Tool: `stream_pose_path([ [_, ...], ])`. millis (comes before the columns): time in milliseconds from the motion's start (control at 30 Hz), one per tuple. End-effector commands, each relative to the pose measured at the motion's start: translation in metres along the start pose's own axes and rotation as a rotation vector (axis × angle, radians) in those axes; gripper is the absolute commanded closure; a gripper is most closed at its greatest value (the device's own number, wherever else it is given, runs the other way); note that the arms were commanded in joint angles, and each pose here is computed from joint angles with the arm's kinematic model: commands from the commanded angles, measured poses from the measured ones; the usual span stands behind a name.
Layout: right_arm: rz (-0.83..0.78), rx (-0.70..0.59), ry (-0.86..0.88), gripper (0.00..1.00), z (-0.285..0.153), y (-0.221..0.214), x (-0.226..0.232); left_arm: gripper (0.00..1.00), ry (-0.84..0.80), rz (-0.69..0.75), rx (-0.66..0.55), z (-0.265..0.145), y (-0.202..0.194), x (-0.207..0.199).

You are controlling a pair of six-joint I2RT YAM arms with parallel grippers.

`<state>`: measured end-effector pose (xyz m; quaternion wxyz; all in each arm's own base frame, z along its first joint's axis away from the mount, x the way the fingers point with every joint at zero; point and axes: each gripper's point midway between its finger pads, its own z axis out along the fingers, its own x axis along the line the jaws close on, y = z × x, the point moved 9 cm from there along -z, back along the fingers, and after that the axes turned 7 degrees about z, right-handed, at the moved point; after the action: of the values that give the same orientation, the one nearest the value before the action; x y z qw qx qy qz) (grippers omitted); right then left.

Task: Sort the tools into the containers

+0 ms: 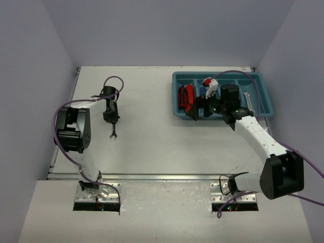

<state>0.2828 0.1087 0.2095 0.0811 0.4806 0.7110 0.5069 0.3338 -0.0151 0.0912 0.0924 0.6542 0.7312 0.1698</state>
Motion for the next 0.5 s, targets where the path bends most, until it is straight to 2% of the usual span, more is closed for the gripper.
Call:
stream_pose_path([
  [0,-0.023,-0.011,0.102,0.01,0.008,0.021,0.027,1.00,0.050,-0.174,-0.090,-0.041,-0.008,-0.010],
  [100,-0.054,0.021,0.090,0.01,0.017,0.020,0.045,1.00,0.018,-0.160,-0.167,-0.058,-0.018,-0.033],
  [267,-0.005,-0.003,0.367,0.02,0.042,0.011,0.083,1.00,-0.114,-0.220,-0.246,-0.081,-0.032,-0.055],
  [333,-0.004,-0.017,0.434,0.03,0.053,0.000,0.091,1.00,-0.176,-0.248,-0.299,-0.094,-0.033,-0.061],
  [433,0.104,0.004,0.541,0.06,0.064,-0.028,0.094,1.00,-0.273,-0.303,-0.377,-0.116,-0.036,-0.070],
  [467,0.096,-0.007,0.555,0.07,0.067,-0.032,0.094,1.00,-0.307,-0.302,-0.404,-0.123,-0.038,-0.073],
])
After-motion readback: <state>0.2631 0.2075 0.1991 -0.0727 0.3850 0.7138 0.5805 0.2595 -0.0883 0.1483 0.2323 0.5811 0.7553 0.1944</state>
